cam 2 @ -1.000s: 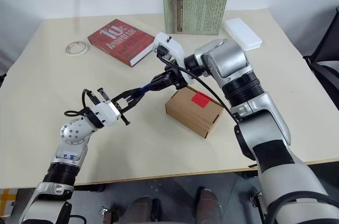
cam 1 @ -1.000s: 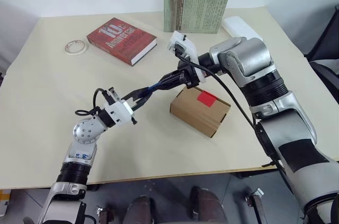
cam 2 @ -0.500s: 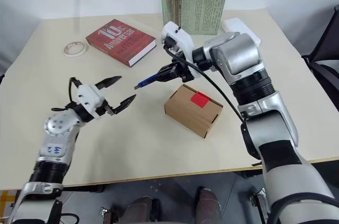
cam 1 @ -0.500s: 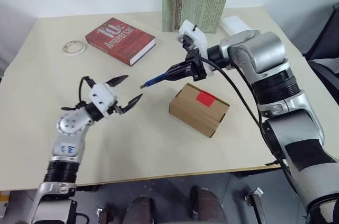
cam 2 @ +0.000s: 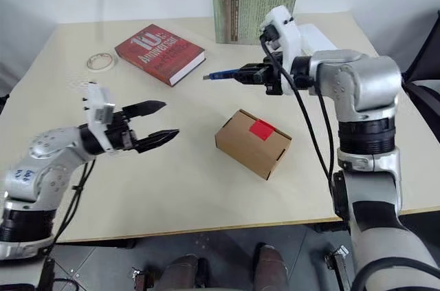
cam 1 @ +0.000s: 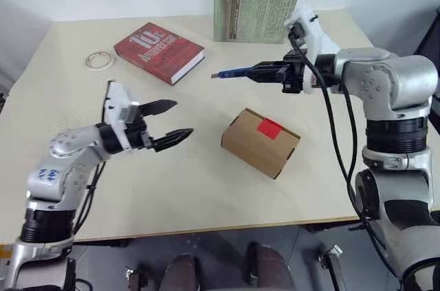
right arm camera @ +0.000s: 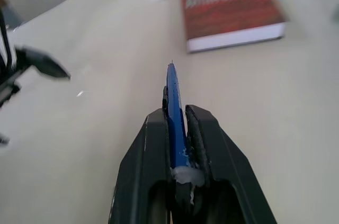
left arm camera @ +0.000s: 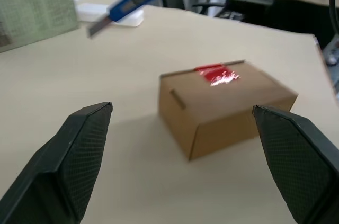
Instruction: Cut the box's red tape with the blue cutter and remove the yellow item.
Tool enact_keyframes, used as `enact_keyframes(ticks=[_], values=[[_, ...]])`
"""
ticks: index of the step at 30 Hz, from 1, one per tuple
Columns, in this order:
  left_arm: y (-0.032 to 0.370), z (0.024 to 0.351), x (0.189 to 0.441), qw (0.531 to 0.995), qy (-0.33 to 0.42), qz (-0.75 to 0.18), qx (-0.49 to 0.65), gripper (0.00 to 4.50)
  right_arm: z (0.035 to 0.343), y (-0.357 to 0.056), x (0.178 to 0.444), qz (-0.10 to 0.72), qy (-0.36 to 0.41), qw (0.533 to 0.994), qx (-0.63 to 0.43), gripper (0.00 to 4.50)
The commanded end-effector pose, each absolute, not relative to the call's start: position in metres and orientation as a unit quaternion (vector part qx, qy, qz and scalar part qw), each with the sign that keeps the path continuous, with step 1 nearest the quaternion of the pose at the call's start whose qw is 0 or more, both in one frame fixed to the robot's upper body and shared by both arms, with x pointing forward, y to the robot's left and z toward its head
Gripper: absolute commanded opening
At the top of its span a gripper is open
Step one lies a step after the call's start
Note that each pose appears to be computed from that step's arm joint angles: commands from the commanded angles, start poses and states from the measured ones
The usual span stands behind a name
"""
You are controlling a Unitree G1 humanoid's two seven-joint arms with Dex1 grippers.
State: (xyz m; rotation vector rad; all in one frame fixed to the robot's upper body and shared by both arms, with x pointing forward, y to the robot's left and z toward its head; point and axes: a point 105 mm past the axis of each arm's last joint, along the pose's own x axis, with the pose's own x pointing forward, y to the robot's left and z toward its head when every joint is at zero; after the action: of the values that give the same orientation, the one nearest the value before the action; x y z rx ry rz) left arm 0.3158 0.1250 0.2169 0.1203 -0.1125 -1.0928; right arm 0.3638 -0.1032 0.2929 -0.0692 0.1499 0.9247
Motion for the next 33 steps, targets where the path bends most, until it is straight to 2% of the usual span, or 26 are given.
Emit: enact_keyframes(ticks=[1,2,5,9,14,17,27,33], values=[[0.105,0.215,0.321,0.846,-0.038,-0.527,0.069,4.50,0.307,-0.123,0.355,0.409,0.032,0.912,-0.026,0.17],[0.096,0.213,0.321,0.840,-0.033,-0.538,0.066,4.50,0.308,-0.131,0.353,0.393,0.026,0.919,-0.019,0.17],[0.078,0.215,0.321,0.819,-0.033,-0.571,0.047,3.86,0.307,-0.153,0.344,0.345,0.021,0.938,-0.011,0.17],[0.070,0.212,0.330,0.816,-0.021,-0.575,0.052,2.61,0.302,-0.163,0.336,0.319,0.026,0.947,-0.014,0.17],[0.052,0.184,0.343,0.791,0.060,-0.596,0.127,0.99,0.291,-0.179,0.321,0.282,0.043,0.958,-0.033,0.17],[0.045,0.180,0.346,0.781,0.077,-0.605,0.136,0.07,0.285,-0.179,0.315,0.278,0.051,0.958,-0.039,0.17],[0.019,0.183,0.362,0.770,0.058,-0.613,0.166,0.03,0.264,-0.164,0.309,0.301,0.086,0.946,-0.086,0.17],[0.009,0.165,0.370,0.755,0.074,-0.618,0.203,0.03,0.249,-0.162,0.320,0.303,0.104,0.942,-0.100,0.17]])
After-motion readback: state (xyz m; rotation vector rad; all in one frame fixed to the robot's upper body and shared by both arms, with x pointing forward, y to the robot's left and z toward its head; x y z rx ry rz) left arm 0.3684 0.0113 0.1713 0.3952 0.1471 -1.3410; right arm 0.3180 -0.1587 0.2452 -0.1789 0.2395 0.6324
